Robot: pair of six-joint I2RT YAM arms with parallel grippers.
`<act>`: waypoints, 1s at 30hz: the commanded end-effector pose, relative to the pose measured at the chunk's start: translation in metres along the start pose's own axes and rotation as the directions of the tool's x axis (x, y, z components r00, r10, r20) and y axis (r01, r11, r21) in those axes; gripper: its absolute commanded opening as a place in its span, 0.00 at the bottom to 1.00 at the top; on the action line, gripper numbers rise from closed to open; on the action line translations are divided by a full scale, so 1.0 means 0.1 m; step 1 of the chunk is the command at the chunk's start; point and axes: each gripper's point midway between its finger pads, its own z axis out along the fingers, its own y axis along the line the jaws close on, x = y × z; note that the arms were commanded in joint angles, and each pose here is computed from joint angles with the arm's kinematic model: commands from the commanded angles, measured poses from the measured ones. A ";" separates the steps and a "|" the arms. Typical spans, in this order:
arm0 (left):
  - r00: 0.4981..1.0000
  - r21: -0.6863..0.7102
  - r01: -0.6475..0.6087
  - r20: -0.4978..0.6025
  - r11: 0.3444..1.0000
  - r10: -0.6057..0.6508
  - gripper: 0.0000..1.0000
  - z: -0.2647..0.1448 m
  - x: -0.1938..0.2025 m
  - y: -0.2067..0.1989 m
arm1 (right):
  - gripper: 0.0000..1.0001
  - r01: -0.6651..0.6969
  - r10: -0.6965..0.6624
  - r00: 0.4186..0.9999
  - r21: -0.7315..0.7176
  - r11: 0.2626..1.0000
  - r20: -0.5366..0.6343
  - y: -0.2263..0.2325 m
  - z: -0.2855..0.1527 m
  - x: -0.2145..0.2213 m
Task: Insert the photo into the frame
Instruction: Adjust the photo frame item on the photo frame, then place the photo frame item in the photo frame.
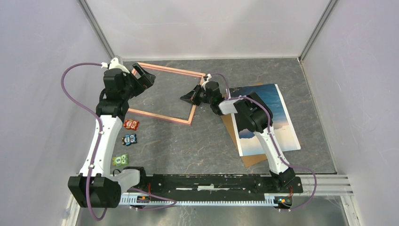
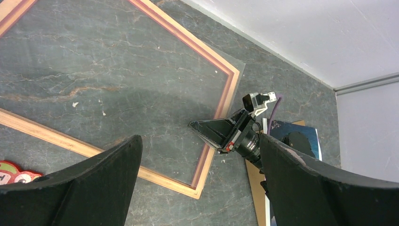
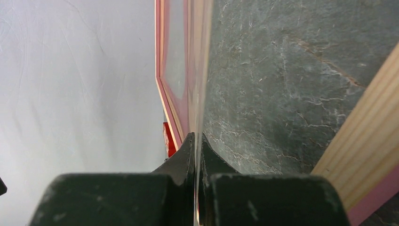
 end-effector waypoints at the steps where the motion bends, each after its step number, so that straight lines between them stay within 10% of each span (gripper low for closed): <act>1: 0.999 0.039 0.021 0.031 0.999 -0.022 1.00 0.02 -0.08 -0.10 | 0.00 0.037 -0.037 0.999 -0.053 0.998 0.008 0.15 -0.01 -0.04; 21: 0.999 0.046 0.019 0.030 0.999 -0.020 1.00 0.01 -0.08 -0.12 | 0.05 0.095 -0.094 0.995 -0.073 0.993 0.012 0.10 0.06 -0.05; 30: 0.999 0.051 0.017 0.031 0.999 -0.019 1.00 0.01 -0.08 -0.12 | 0.31 0.155 -0.155 0.988 -0.022 0.988 0.008 0.07 0.05 -0.09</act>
